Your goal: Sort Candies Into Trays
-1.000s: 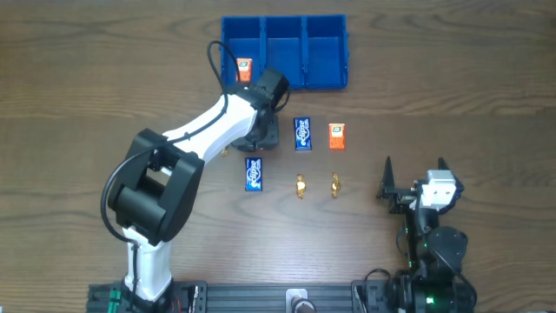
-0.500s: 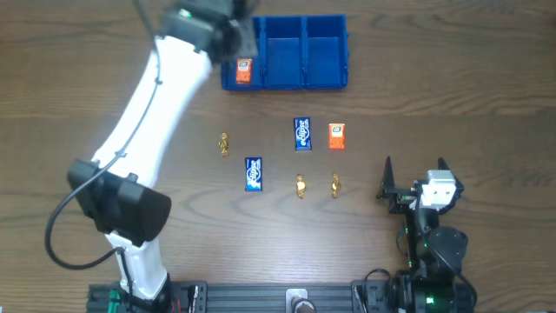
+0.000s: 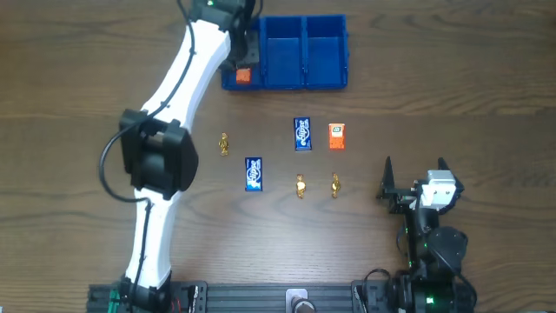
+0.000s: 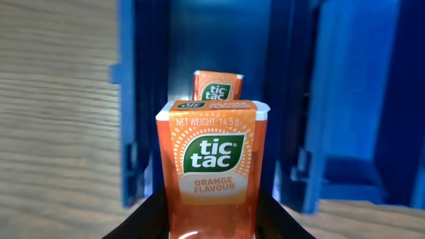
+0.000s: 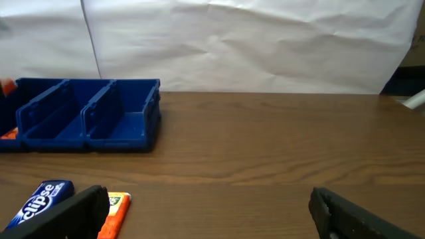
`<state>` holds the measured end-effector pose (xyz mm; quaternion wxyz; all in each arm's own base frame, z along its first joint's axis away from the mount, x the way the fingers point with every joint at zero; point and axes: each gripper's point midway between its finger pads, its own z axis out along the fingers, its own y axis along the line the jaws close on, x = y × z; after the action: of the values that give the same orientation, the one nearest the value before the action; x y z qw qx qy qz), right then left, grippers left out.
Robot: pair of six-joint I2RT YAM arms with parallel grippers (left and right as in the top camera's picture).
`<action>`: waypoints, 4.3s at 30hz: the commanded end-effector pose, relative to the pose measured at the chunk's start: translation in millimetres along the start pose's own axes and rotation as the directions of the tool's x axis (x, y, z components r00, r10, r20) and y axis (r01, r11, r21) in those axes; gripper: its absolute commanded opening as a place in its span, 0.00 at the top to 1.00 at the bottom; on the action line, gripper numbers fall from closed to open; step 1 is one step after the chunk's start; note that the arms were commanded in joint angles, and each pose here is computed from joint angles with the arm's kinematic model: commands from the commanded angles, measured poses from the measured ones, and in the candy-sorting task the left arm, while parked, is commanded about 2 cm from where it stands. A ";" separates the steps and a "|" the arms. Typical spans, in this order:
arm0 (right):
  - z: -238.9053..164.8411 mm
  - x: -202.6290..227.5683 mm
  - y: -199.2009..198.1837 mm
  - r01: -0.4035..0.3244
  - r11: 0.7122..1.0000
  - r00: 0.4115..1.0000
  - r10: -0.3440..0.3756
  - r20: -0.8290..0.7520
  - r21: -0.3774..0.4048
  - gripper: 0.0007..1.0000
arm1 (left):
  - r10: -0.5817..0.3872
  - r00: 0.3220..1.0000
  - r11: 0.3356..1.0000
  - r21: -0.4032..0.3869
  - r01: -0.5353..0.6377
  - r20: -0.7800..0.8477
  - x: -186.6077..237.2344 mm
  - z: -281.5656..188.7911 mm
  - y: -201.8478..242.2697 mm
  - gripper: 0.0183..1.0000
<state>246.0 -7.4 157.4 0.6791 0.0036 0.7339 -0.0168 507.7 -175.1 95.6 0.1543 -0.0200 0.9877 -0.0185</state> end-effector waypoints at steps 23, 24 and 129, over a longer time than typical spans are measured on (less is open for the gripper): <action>-0.2 1.1 -0.7 0.011 1.000 1.000 -0.011 -0.001 0.003 0.00 | -0.019 0.998 1.000 0.013 0.018 0.059 -17.5 -10.7 -2.2 0.03; -0.2 1.1 -0.7 0.011 1.000 1.000 -0.011 -0.001 0.003 0.00 | -0.031 0.997 0.999 0.020 0.030 0.067 -18.1 -13.7 -6.1 0.03; -0.2 1.0 -0.7 0.011 1.000 1.000 -0.011 -0.001 0.003 0.00 | -0.042 0.984 0.999 0.037 0.036 0.173 -16.0 -67.9 -37.2 0.67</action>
<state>246.0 -7.4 157.4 0.6791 0.0036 0.7339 -0.0168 498.0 -204.5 199.5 0.2673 -0.0879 0.9586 -0.0433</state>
